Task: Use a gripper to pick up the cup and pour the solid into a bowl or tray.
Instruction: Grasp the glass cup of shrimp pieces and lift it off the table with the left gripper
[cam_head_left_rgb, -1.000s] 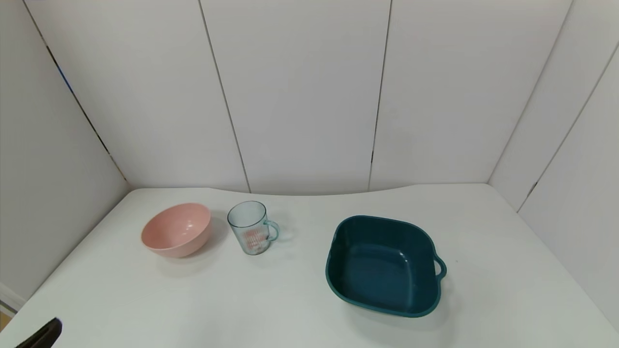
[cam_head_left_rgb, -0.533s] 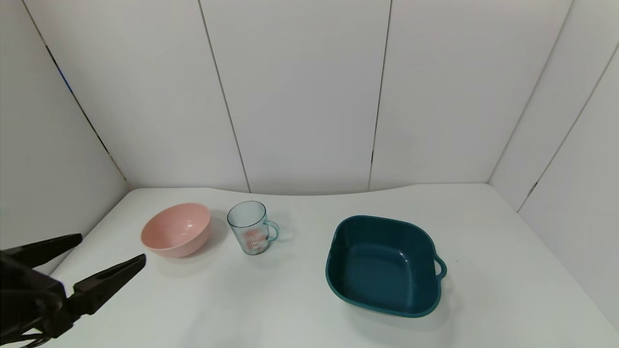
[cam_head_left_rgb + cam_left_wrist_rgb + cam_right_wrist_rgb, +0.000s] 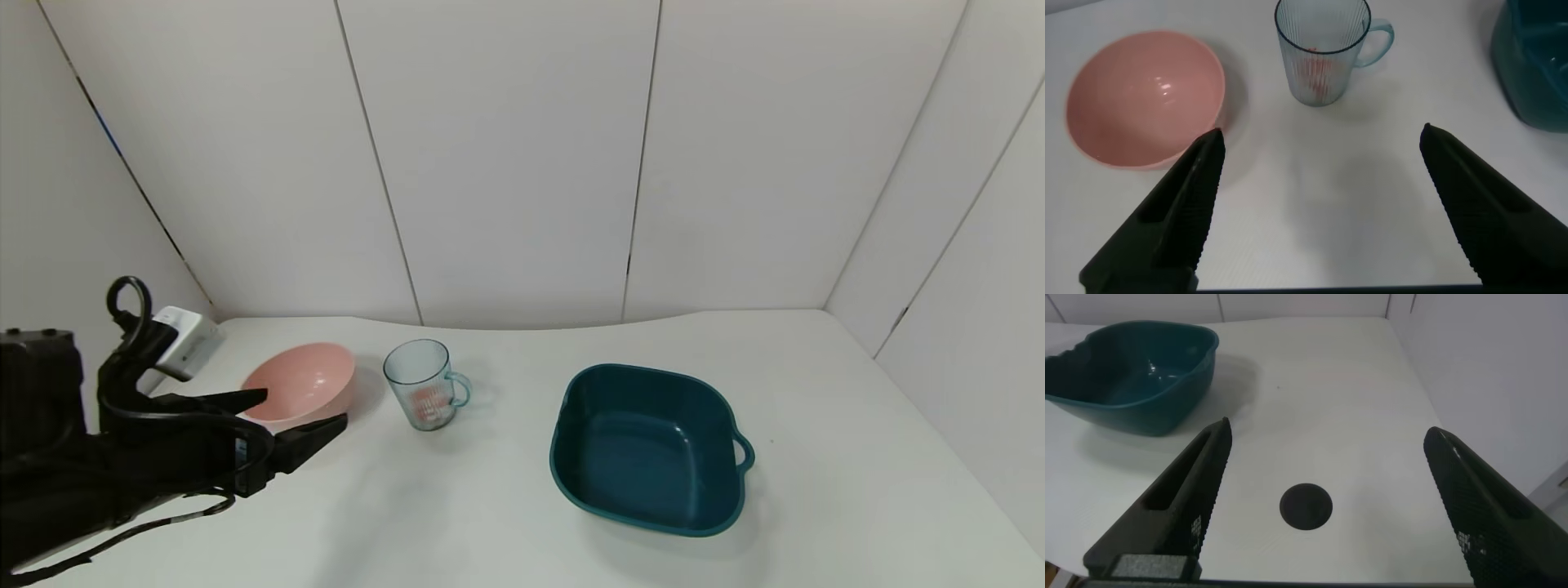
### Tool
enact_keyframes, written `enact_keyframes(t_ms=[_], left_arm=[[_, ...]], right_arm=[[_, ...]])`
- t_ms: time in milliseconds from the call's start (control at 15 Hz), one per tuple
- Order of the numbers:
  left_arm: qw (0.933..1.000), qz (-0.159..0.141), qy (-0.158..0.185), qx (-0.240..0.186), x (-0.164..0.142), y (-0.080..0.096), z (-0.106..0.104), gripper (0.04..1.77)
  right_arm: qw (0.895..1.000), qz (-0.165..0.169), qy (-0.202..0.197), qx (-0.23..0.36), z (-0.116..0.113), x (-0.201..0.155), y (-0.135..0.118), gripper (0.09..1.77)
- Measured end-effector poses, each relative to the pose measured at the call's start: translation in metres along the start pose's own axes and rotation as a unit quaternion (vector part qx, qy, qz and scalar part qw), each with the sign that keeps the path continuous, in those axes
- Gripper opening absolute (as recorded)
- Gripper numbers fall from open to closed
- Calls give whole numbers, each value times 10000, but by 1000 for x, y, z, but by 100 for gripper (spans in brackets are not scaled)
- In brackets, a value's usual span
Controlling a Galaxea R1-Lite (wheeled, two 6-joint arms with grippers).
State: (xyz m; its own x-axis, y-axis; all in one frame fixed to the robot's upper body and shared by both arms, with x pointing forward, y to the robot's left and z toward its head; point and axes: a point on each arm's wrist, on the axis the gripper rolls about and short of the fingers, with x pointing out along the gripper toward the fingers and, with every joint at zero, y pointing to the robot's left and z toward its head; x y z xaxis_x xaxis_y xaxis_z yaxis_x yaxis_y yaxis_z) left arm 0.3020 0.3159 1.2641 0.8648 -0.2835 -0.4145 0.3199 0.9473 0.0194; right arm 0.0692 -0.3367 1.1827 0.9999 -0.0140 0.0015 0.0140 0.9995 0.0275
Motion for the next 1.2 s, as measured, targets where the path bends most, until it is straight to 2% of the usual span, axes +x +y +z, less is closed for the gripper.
enact_keyframes(t_ms=[133, 400, 667, 867, 1200], left_arm=[[9999, -140, 60, 42, 21, -3, -7, 172], [9992, -352, -105, 154, 54, -9, -18, 172], [9984, -533, 162, -38, 74, -16, -32, 172], [9977, -566, 299, -227, 83, -17, -37, 172], [9975, -426, 442, -361, 97, -18, -41, 172]], right_arm=[[10000, 0, -2, 0, 0, 0, 0, 171], [10000, 2, 0, 0, 0, 0, 0, 171], [10000, 0, -2, 6, 0, 0, 0, 171], [10000, -3, -4, 43, 0, 0, 0, 171], [10000, -1, -4, 47, 0, 0, 0, 171]])
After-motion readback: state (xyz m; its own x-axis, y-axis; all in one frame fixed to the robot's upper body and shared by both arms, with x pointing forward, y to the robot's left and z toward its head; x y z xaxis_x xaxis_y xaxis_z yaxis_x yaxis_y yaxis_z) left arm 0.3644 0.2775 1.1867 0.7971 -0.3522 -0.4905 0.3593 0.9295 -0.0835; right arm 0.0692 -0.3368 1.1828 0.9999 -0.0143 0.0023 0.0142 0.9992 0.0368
